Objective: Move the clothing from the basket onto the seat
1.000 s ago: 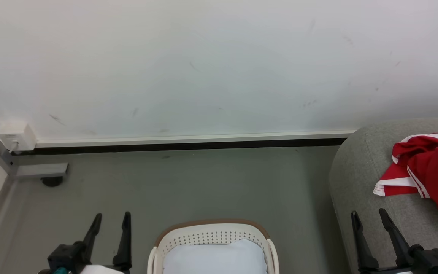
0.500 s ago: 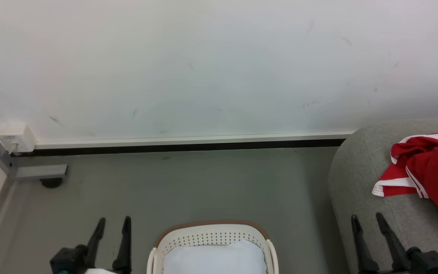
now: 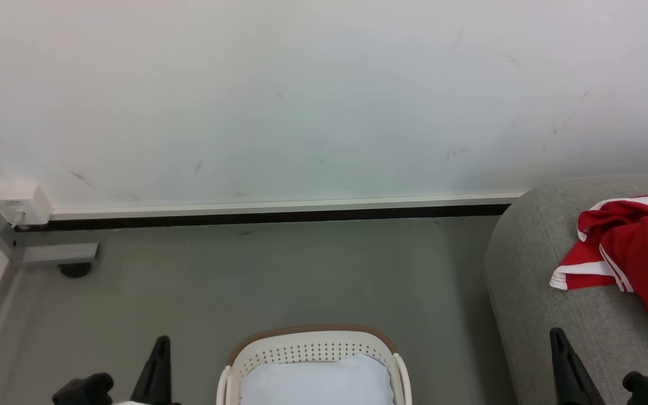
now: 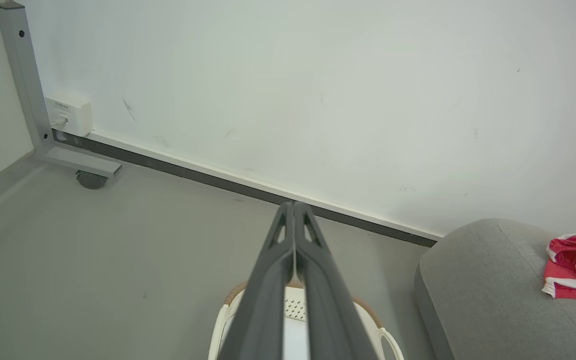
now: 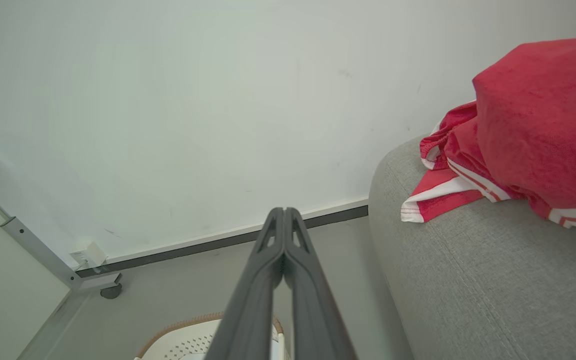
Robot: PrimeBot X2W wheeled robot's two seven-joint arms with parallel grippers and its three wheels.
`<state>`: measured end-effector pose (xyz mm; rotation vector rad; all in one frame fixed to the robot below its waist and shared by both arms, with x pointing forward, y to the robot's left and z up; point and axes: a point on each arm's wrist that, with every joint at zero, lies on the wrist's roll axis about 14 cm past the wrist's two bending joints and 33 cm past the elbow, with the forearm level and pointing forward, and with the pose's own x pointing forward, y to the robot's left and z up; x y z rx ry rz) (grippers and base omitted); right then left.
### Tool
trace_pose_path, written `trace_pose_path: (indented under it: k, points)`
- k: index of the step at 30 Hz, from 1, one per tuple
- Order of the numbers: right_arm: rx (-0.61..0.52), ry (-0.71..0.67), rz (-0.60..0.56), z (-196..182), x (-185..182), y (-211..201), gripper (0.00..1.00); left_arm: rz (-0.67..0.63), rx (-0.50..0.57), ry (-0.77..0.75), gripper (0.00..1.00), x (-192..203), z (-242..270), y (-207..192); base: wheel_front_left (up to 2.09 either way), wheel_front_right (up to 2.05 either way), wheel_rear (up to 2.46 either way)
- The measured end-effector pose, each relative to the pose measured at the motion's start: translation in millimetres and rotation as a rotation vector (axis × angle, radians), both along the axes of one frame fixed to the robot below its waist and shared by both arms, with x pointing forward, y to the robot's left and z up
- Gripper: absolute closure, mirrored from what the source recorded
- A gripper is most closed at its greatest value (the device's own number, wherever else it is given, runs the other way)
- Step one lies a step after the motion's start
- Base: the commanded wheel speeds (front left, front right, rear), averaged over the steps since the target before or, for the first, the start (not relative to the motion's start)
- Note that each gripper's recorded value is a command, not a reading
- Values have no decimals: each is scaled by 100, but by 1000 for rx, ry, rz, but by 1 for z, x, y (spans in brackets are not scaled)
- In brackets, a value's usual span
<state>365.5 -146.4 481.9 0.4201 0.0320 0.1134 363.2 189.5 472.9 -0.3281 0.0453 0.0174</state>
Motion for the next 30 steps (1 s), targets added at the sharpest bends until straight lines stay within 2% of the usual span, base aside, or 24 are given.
trace_pose_path:
  k: [30]
  points:
    - [419, 76, -94, 1, 8, -24, 100, 75, -462, 17, 100, 7, 4, 10, 0, 0, 0]
